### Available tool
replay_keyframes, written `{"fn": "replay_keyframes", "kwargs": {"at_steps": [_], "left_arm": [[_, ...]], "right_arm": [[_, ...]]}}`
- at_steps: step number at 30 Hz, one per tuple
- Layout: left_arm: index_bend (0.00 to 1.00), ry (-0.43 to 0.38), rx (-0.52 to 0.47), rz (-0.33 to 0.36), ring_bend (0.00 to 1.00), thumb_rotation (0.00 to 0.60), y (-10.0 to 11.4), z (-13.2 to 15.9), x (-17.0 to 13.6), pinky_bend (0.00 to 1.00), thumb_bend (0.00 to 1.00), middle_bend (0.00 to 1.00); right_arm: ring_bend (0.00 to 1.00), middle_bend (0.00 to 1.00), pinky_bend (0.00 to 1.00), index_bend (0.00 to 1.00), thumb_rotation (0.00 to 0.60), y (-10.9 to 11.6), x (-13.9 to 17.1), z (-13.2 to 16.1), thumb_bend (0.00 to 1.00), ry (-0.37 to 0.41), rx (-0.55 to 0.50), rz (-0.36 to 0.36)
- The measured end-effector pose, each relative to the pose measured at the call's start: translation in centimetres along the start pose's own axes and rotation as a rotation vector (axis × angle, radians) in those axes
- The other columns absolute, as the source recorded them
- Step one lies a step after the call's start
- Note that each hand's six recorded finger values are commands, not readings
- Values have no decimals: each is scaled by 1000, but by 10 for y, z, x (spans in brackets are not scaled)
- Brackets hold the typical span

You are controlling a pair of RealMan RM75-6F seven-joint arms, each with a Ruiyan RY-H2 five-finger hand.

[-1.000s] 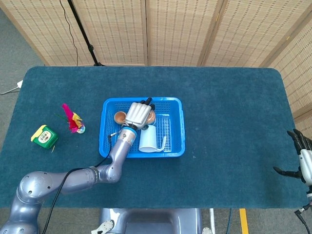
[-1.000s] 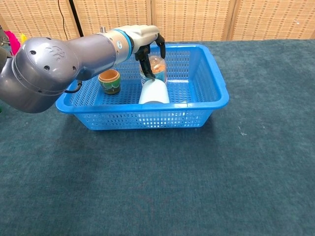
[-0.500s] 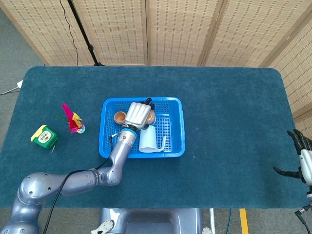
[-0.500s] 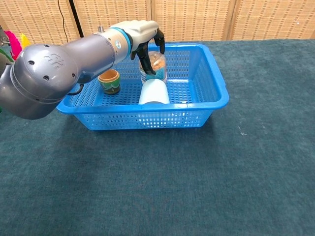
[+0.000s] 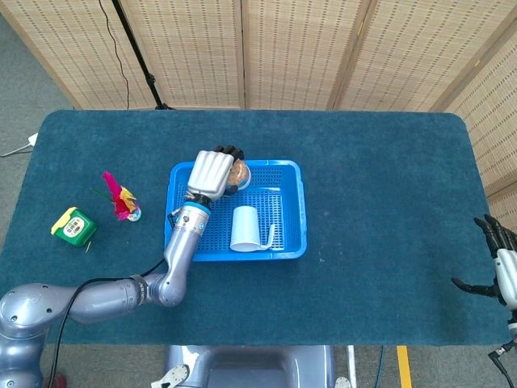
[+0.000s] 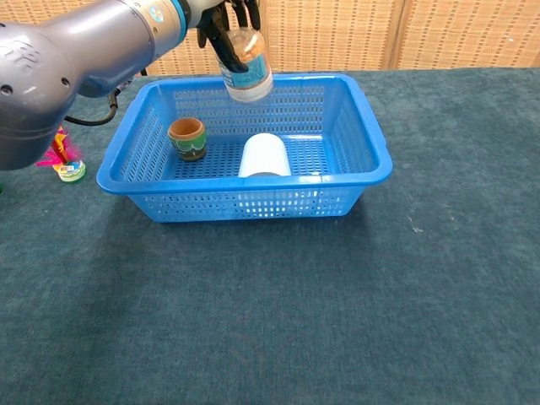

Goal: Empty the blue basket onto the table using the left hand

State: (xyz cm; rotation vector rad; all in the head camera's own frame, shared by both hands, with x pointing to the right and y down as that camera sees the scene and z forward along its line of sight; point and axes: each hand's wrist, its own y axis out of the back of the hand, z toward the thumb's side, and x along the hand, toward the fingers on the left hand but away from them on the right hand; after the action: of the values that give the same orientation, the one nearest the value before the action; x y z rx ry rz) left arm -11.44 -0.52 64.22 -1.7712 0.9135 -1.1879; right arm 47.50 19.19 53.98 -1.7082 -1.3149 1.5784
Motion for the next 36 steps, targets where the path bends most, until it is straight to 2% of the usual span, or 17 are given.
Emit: {"fn": "replay_keyframes", "kwargs": {"at_steps": [5, 12, 16, 20, 21, 23, 24, 25, 27, 29, 32, 36], "left_arm": [[630, 28, -8, 47, 469, 600, 23, -21, -2, 564, 403, 450], [631, 142, -34, 92, 467, 600, 52, -92, -13, 565, 401, 450], [630, 206, -71, 89, 463, 600, 53, -129, -21, 565, 398, 450], [599, 269, -98, 69, 439, 600, 46, -168, -30, 564, 379, 422], [541, 288, -102, 58, 409, 600, 42, -180, -34, 559, 366, 376], [294, 315, -111, 38, 268, 600, 34, -196, -39, 488, 319, 202], [134, 330, -116, 23, 147, 600, 29, -205, -42, 398, 277, 93], [28, 337, -120, 10, 52, 600, 25, -210, -44, 301, 226, 19], [0, 341, -132, -34, 0, 600, 14, -216, -48, 187, 148, 0], [0, 338, -141, -81, 0, 600, 5, -219, -52, 133, 98, 0], [0, 328, -149, -142, 0, 600, -2, -225, -60, 115, 72, 0], [0, 272, -153, -150, 0, 600, 10, -220, -68, 114, 71, 0]], "right_arm": [[0, 0, 0, 0, 600, 0, 1, 1, 0, 3, 1, 0], [0, 0, 0, 0, 600, -3, 1, 3, 0, 7, 13, 6], [0, 0, 0, 0, 600, -6, 0, 4, 0, 6, 24, 11], [0, 0, 0, 0, 600, -8, 0, 4, 0, 3, 32, 13], [0, 0, 0, 0, 600, -8, 0, 4, 0, 3, 35, 13], [0, 0, 0, 0, 600, -9, -1, 5, 0, 1, 38, 15], [0, 0, 0, 0, 600, -10, -1, 5, 0, 1, 39, 15], [0, 0, 0, 0, 600, -10, -1, 5, 0, -1, 42, 15], [0, 0, 0, 0, 600, -11, -1, 5, 0, -3, 45, 15], [0, 0, 0, 0, 600, -11, -1, 5, 0, -6, 48, 15], [0, 0, 0, 0, 600, -12, -2, 5, 0, -6, 49, 15], [0, 0, 0, 0, 600, -11, -1, 5, 0, -7, 49, 13]]}}
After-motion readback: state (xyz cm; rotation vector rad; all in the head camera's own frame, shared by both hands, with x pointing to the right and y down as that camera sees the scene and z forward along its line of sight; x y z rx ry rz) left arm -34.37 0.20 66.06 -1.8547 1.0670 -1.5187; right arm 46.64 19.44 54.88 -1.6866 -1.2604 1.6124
